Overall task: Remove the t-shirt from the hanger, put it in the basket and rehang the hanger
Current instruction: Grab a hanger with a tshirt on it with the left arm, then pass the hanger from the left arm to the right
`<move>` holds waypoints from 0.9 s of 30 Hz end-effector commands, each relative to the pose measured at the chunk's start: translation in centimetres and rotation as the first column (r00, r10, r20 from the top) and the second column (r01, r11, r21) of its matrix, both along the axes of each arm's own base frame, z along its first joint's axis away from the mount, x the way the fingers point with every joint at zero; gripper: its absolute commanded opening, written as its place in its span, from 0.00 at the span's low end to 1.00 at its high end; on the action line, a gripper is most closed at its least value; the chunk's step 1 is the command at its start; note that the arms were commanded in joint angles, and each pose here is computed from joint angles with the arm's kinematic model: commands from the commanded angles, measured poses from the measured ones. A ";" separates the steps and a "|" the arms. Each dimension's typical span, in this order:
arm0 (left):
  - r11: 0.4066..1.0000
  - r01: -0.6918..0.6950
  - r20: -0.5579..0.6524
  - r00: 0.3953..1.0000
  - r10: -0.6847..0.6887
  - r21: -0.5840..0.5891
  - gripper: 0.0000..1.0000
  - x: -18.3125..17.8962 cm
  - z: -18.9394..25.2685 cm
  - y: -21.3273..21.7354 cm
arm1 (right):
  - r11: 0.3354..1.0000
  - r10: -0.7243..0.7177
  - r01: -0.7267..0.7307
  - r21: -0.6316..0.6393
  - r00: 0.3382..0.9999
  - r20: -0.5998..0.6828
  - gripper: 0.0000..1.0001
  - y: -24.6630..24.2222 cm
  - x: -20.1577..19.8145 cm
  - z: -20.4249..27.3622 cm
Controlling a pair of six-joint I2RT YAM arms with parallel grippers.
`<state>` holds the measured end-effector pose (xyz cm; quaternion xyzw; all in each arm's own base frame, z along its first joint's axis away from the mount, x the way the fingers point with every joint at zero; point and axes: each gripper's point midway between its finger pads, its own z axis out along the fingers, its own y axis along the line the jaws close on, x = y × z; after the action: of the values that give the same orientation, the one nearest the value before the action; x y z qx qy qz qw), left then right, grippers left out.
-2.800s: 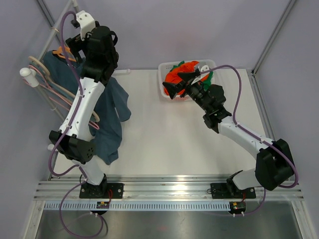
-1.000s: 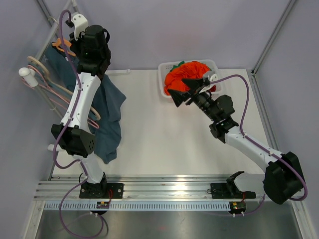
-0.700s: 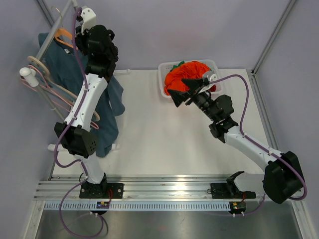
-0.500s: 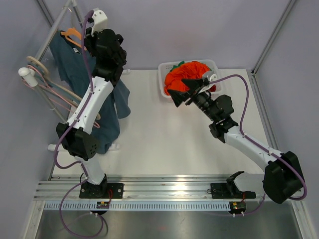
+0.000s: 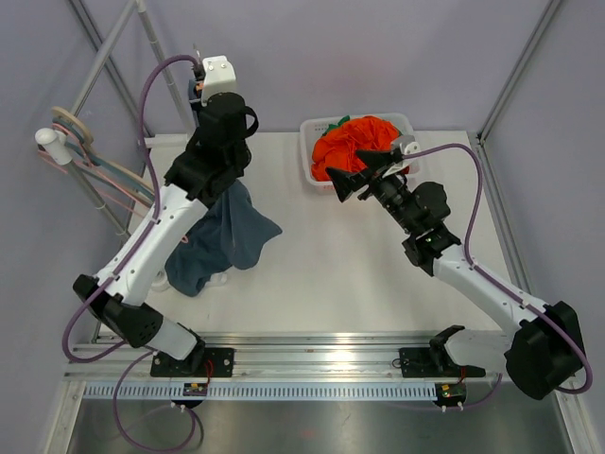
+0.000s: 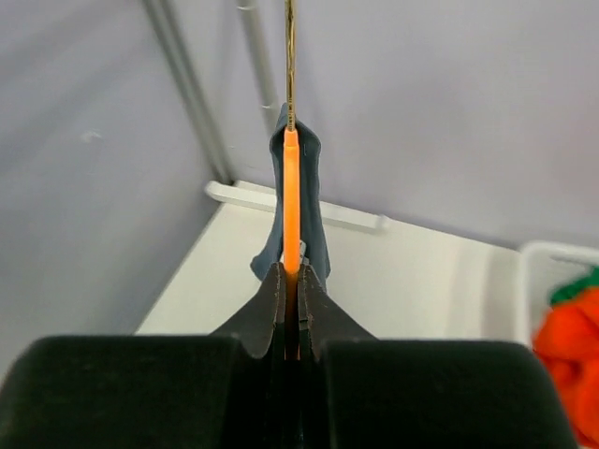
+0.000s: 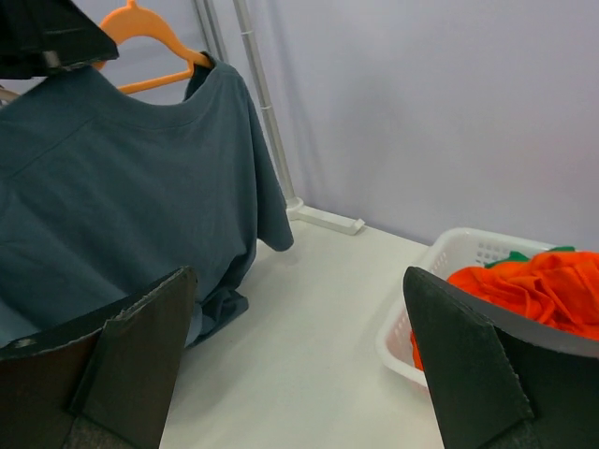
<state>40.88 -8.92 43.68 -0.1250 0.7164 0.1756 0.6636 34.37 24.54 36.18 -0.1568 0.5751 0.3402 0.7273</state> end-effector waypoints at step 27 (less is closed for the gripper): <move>0.513 0.855 0.097 0.506 -0.857 0.076 0.00 -16.7 -5.4 -7.2 | 0.914 0.404 -0.404 0.045 0.890 -0.213 0.78 8.3 0.8 -1.1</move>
<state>24.30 -14.78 35.56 0.2226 0.6967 -0.1486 0.6656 35.47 31.30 32.10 -0.2318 0.6443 0.4480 0.5749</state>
